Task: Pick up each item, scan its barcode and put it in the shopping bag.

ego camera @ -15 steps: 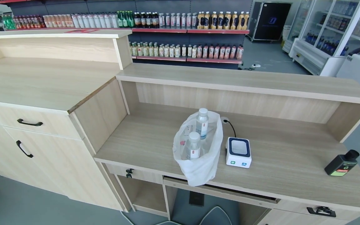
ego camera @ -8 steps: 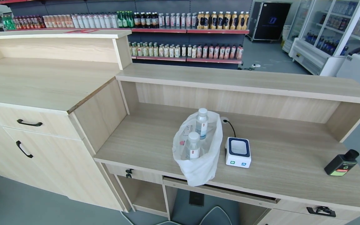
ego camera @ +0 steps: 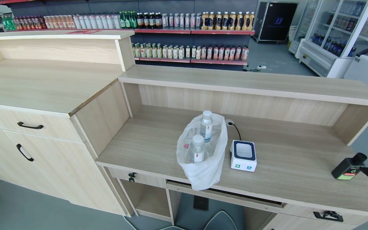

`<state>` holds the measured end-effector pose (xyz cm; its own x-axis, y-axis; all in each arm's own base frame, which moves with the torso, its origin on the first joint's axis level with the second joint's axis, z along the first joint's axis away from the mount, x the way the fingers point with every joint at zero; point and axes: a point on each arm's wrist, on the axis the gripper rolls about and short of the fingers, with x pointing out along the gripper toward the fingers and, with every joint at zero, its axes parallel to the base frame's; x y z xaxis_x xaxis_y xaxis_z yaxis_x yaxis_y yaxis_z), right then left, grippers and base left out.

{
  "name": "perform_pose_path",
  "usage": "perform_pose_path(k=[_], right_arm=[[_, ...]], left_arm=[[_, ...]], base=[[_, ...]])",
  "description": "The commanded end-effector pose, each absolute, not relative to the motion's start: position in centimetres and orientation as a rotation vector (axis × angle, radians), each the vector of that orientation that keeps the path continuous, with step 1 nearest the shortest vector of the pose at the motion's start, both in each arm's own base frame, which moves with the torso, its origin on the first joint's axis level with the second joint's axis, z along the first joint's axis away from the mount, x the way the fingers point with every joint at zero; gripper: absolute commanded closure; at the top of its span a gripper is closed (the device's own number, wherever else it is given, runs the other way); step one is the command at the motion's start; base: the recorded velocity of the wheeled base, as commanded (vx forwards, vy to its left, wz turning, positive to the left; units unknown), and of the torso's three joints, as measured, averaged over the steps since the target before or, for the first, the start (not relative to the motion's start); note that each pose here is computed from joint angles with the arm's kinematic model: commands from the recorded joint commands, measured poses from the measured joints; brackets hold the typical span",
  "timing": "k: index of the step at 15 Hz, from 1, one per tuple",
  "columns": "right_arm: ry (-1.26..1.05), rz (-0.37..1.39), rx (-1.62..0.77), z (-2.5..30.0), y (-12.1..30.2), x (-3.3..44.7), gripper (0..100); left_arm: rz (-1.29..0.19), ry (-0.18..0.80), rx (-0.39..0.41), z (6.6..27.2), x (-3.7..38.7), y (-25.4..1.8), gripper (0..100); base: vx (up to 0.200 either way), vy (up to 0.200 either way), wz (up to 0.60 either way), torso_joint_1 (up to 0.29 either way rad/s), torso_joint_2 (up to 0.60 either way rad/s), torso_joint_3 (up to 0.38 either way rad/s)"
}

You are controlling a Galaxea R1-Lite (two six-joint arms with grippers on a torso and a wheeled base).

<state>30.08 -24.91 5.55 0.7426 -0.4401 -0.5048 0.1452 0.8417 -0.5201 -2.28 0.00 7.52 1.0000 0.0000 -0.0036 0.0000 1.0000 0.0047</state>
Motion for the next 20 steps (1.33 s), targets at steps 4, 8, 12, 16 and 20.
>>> perform_pose_path(k=[4,8,12,16,20], right_arm=[[0.676,-0.276,-0.471,4.1,-23.8,31.3,0],[0.637,-0.219,-0.473,3.8,-23.4,32.6,0],[0.630,-0.204,-0.479,3.7,-23.0,33.3,0],[0.642,-0.189,-0.473,3.0,-22.8,33.6,0],[0.631,-0.175,-0.421,2.4,-22.1,34.5,0]], left_arm=[[0.000,0.003,0.005,7.5,-2.3,0.0,0],[0.000,0.003,0.005,7.5,-2.3,0.0,0],[0.000,0.003,0.005,7.5,-2.3,0.0,0],[0.000,0.003,0.005,7.5,-2.3,0.0,0],[0.000,0.003,0.005,7.5,-2.3,0.0,0]], base=[[0.000,0.000,0.00,0.000,0.00,0.000],[0.000,0.000,0.00,0.000,0.00,0.000],[0.000,0.000,0.00,0.000,0.00,0.000],[0.000,0.000,0.00,0.000,0.00,0.000],[0.000,0.000,0.00,0.000,0.00,0.000]])
